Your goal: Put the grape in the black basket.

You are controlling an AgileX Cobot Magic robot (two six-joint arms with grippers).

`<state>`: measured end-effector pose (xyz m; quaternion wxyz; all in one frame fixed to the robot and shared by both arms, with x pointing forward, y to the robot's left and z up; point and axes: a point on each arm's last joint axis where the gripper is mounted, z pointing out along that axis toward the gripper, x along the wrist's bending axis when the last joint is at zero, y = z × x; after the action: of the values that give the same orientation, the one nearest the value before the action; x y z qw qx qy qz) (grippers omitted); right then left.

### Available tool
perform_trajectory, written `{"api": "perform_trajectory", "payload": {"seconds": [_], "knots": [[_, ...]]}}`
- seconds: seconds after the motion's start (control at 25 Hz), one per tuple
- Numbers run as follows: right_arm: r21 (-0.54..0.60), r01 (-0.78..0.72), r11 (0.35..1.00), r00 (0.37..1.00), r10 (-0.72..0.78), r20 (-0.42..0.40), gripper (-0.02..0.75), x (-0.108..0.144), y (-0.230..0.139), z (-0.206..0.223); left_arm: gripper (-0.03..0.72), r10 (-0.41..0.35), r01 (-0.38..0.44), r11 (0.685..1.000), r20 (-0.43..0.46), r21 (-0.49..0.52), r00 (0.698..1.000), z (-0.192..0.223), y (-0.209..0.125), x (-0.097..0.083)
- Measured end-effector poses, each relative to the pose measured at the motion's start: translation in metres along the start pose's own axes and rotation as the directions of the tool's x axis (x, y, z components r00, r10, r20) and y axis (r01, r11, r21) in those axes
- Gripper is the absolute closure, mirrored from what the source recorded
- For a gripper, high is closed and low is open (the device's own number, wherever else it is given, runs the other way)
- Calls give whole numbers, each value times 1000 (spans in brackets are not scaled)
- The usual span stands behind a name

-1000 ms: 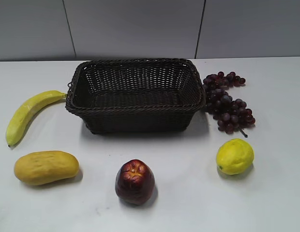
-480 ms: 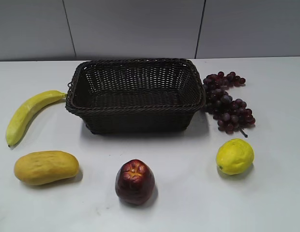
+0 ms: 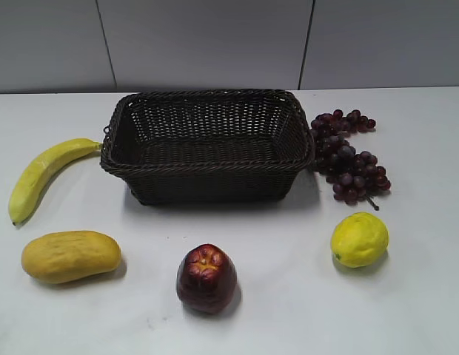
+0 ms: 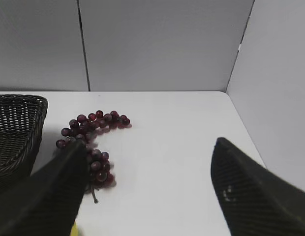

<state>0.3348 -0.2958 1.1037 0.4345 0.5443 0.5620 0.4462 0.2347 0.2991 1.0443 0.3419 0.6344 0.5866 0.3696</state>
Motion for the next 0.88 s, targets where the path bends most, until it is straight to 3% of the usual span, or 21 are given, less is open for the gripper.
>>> {"api": "perform_trajectory", "payload": {"seconds": [0.32,0.68,0.88], "knots": [[125,10,992,1000,-7,-24,69,3,2,42,452,0,0,1000,0,0,1000,0,0,0],[247,0,969,999,10,-40,68,6,25,105,460,0,0,1000,0,0,1000,0,0,0],[306,2,952,994,30,-101,68,22,30,139,460,0,0,1000,0,0,1000,0,0,0]]}}
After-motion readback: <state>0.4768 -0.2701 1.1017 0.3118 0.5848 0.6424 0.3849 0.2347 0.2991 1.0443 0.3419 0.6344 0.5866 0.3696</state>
